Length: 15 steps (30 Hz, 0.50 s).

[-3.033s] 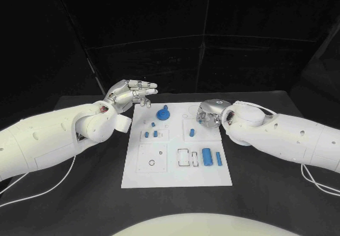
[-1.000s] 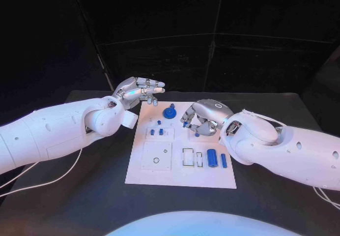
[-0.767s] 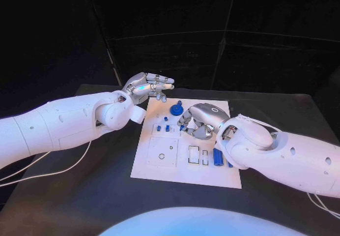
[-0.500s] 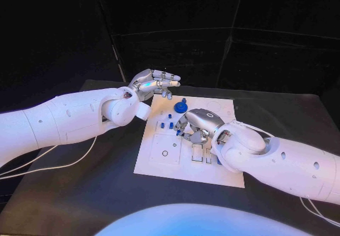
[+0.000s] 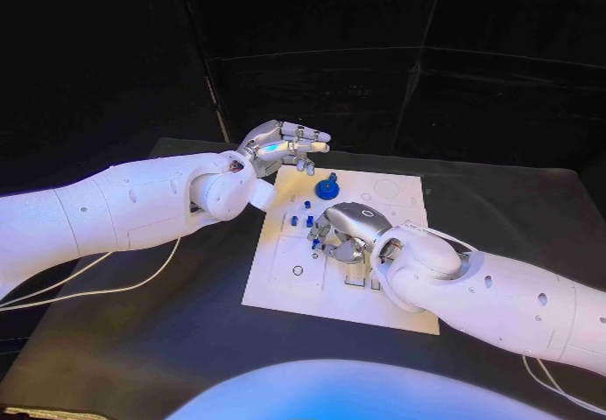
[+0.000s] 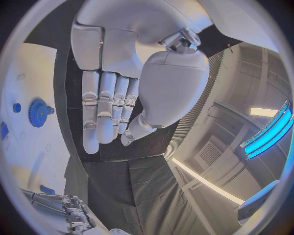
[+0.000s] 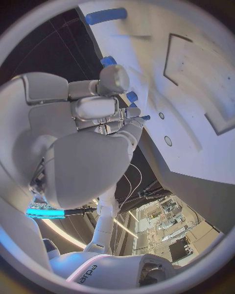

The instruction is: Assemble the parts on the task board

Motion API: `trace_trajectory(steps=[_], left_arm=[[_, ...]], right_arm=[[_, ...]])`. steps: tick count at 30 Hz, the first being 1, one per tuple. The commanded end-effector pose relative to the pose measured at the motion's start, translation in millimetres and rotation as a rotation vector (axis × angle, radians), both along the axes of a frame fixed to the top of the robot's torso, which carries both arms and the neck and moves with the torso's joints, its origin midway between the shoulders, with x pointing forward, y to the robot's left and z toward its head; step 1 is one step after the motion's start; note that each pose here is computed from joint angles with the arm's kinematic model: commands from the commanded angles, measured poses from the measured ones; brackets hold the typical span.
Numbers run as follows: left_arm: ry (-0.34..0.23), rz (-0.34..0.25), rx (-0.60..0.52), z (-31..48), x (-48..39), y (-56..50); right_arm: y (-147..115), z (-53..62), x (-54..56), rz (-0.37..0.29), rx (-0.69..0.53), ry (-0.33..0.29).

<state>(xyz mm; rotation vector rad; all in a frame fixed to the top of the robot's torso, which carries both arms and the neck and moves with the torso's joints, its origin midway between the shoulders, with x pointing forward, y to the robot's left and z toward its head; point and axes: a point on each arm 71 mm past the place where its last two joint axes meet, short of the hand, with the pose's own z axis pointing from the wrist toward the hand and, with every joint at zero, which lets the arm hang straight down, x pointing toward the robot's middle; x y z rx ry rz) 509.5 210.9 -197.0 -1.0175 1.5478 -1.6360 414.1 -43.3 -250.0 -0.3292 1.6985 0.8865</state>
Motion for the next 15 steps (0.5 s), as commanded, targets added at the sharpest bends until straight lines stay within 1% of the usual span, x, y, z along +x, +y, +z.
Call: trace_trajectory(steps=[1, 7, 15], left_arm=[[-0.003, -0.005, -0.001, 1.2, 0.1, -0.6], [-0.003, -0.003, 0.0, 1.2, 0.1, 1.3], [0.0, 0.0, 0.003, 0.9, 0.5, 3.1]], right_arm=[[1.6, -3.2, -1.7, 0.022, -0.025, 0.014], [0.7, -6.0, -2.6, 0.025, -0.033, 0.022], [2.0, -6.5, -4.8, 0.04, -0.033, 0.025]])
